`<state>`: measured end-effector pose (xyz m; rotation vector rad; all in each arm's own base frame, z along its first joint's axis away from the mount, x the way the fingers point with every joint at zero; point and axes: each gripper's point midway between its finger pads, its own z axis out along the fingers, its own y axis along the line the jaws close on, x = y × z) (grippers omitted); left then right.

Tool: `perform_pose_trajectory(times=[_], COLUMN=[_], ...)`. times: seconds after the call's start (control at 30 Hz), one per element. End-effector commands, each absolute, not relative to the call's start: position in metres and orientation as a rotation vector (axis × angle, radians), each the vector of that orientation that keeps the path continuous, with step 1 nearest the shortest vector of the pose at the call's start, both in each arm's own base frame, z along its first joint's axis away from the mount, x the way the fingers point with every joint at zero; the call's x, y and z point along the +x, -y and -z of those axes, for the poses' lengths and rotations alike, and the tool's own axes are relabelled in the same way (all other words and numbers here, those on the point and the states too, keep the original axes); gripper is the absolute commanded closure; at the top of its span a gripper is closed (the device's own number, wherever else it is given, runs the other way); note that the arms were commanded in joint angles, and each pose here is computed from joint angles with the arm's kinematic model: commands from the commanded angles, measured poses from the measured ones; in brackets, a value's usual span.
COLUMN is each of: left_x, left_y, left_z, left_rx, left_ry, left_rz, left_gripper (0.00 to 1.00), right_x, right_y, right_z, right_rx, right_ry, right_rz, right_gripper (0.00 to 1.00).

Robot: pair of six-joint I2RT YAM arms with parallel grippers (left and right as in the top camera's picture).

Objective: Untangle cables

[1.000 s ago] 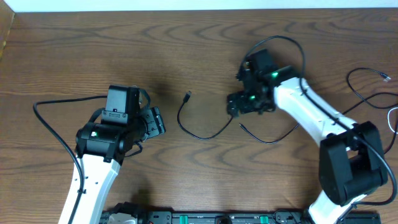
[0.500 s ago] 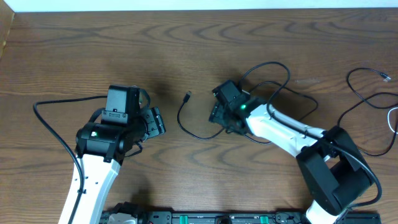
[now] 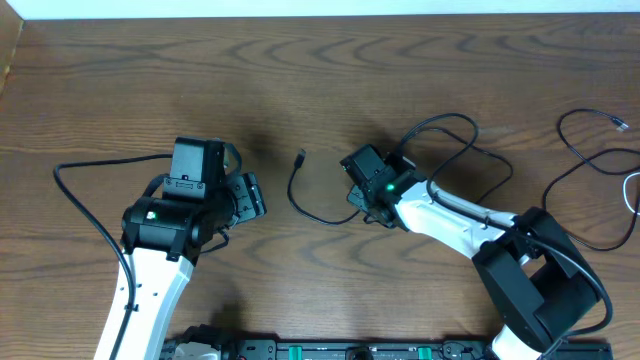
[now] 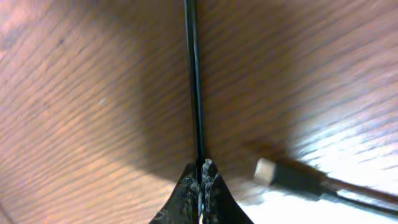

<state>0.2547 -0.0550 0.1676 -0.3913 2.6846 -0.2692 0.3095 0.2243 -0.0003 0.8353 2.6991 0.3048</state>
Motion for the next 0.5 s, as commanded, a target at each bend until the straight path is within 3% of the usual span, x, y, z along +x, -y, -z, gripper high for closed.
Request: perform_pose_trajectory(times=[0.0,0.2,0.47], left_x=[0.256,0.255,0.255], left_y=[0.053,0.053,0.053], left_z=[-0.173,-0.172,-0.172], left_rx=[-0.373,-0.373,-0.374], left_ry=[-2.676,-2.680,-2.679], left_rz=[0.259,0.258,0.258], left_gripper=[0.26,0.26,0.26], right_x=[0.312,0.336,0.336], right_y=[-0.202,-0.188,-0.125], right_z=[0.006,-0.032,-0.081], right_rx=[0.776,0.646,0.809], right_ry=[-2.662,-2.609,-2.541], right_rz=[-0.174,-0.210,-0.170], right_gripper=[0.99,0.99,0.99])
